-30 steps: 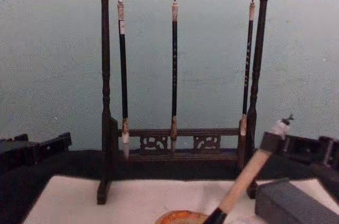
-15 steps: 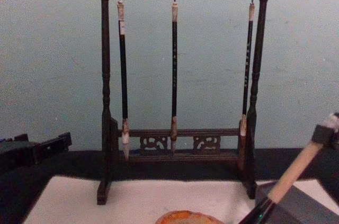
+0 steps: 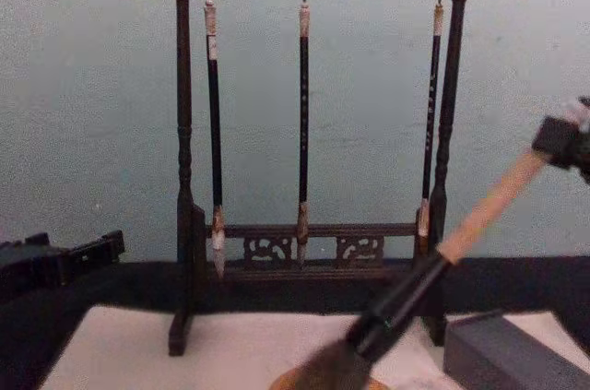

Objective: Pick up the brush from the inkstone, write on the paper, then place the brush back to its original position.

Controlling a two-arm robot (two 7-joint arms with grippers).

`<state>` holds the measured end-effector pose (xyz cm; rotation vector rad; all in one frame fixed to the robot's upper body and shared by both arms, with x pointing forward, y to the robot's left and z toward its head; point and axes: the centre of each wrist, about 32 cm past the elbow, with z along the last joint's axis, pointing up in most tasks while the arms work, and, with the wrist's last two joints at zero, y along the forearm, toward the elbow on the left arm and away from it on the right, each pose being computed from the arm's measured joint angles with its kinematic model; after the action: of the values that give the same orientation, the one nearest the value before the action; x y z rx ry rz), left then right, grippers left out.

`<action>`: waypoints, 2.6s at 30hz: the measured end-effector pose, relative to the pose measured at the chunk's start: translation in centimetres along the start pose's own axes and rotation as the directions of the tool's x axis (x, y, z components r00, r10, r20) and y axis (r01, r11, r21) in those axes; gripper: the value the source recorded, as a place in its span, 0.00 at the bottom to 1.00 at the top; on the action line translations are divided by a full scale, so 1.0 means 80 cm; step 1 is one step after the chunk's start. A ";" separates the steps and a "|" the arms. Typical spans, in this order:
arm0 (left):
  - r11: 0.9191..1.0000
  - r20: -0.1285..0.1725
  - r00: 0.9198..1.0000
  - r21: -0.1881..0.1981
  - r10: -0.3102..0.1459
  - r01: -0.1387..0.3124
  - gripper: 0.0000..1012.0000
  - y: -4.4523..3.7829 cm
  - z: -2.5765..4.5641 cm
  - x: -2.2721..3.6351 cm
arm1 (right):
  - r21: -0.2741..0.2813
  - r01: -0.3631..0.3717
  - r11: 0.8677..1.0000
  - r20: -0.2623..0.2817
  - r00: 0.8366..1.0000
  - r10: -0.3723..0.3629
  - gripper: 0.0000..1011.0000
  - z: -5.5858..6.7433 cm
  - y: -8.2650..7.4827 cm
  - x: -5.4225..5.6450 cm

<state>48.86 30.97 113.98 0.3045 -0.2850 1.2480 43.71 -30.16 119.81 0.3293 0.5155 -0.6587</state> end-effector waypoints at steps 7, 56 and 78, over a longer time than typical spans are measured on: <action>1.000 0.000 1.000 0.000 0.000 0.000 0.99 0.000 0.0000 0.0000 | 0.051 -0.002 0.999 -0.022 1.000 0.003 0.17 0.005 0.020 0.008; 1.000 0.000 1.000 0.000 0.000 0.000 0.99 0.000 0.0000 0.0000 | 0.086 0.228 0.970 -0.349 0.918 -0.185 0.17 -0.031 0.021 0.141; 1.000 0.000 1.000 0.000 0.000 0.000 0.99 0.000 0.0000 0.0000 | 0.046 0.300 0.953 -0.416 0.873 -0.255 0.17 -0.045 0.015 0.171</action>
<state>48.86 30.97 113.98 0.3045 -0.2850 1.2480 52.47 -34.41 109.43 0.5061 0.9407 -0.9079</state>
